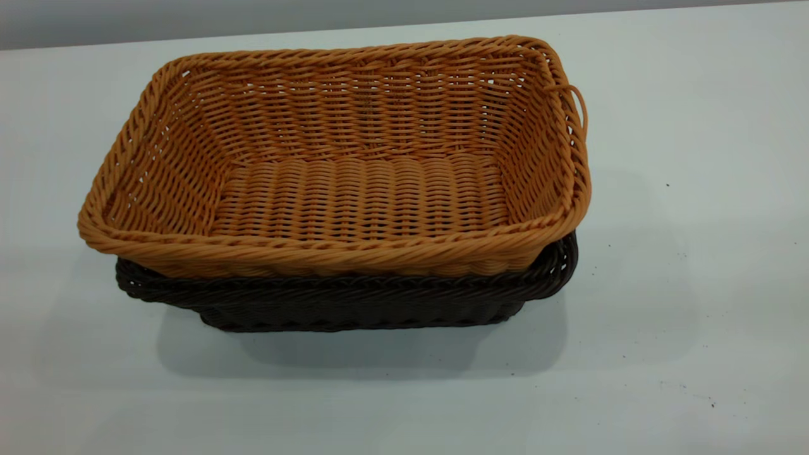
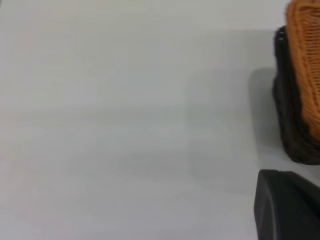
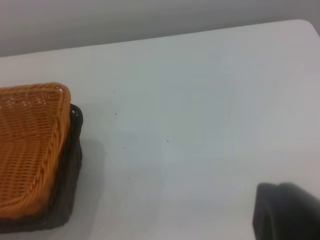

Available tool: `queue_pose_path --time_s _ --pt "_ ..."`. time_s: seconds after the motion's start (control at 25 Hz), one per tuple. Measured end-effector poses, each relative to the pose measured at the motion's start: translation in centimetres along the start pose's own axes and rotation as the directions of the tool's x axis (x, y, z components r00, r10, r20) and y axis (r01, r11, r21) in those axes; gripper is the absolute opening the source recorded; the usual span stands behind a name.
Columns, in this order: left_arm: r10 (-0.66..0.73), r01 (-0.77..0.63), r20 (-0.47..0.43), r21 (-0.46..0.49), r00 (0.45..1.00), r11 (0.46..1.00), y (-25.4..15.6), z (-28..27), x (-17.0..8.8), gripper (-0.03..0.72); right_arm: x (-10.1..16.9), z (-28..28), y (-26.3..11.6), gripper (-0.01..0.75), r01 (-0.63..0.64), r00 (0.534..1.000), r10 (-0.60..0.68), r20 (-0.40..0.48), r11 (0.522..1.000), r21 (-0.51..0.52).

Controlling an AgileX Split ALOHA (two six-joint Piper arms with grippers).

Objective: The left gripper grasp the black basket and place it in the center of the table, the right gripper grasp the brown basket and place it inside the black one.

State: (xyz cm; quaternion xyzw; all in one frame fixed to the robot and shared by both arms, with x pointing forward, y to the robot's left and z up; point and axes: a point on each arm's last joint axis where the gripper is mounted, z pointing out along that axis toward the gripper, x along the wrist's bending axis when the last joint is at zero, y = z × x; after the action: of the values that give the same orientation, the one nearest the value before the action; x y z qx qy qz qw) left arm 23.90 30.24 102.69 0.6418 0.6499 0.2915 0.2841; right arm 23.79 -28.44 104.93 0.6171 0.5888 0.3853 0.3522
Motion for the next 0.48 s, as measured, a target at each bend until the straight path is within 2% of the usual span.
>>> queue_pose_path --time_s 0.32,0.48 --pt "0.0 0.0 -0.009 -0.003 1.0 1.0 -0.03 -0.03 0.06 -0.001 0.01 -0.05 0.06 0.0 -0.013 0.999 0.013 0.029 1.0 -0.004" --pt "0.001 -0.001 -0.009 -0.045 1.0 0.999 -0.4 -0.43 0.07 -0.001 0.0 -0.05 0.06 0.0 -0.012 0.999 0.012 0.03 1.0 -0.004"
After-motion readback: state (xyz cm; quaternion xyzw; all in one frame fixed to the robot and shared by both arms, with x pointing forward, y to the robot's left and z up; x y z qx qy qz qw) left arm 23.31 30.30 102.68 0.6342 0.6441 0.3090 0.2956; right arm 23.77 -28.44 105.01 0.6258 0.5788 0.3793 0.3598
